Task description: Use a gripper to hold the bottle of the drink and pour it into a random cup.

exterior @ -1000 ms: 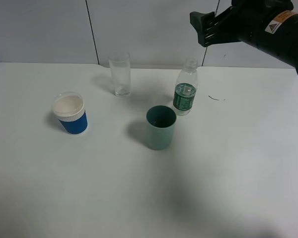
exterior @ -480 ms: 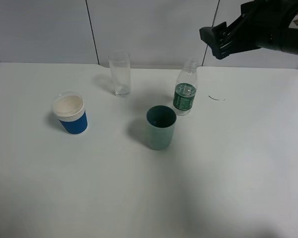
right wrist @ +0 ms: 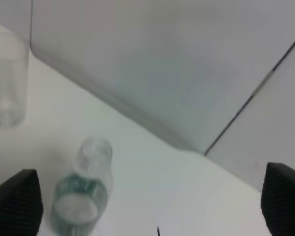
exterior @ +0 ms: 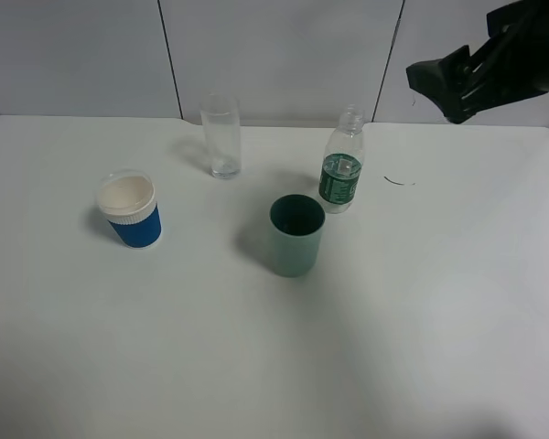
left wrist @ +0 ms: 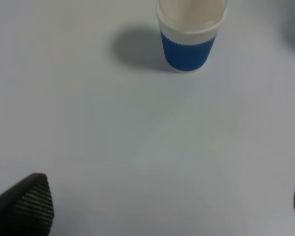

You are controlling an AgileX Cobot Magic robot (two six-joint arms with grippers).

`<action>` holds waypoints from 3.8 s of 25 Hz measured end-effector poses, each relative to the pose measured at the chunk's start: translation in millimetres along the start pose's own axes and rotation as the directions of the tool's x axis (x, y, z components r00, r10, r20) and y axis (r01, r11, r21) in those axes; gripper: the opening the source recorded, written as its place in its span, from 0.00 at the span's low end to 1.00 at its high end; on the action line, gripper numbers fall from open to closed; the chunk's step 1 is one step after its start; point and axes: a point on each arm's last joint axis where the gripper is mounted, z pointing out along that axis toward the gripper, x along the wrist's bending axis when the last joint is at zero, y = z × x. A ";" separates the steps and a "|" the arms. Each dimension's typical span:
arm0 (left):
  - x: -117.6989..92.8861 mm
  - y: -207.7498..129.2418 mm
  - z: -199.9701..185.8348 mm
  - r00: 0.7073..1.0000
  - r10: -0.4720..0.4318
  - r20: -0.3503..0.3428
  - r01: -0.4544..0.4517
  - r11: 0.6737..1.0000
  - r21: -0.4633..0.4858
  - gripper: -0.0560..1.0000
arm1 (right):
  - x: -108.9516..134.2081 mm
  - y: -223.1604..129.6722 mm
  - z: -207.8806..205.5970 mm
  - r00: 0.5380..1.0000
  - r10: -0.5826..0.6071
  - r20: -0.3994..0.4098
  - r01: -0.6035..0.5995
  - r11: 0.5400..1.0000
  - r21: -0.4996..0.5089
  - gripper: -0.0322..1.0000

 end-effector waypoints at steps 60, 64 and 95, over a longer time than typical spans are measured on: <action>0.0 0.0 0.0 1.000 0.000 0.000 0.000 1.000 0.000 0.99 | 20.2 -84.4 -170.6 0.963 0.243 0.115 -0.255 0.962 0.101 0.87; 0.0 0.0 0.0 1.000 0.000 0.000 0.000 1.000 0.000 0.99 | 20.3 -84.9 -172.4 0.963 0.244 0.116 -0.255 0.962 0.093 0.87; 0.0 0.0 0.0 1.000 0.000 0.000 0.000 1.000 0.000 0.99 | 25.0 -95.8 -197.1 0.934 0.336 0.121 -0.356 0.900 0.252 0.87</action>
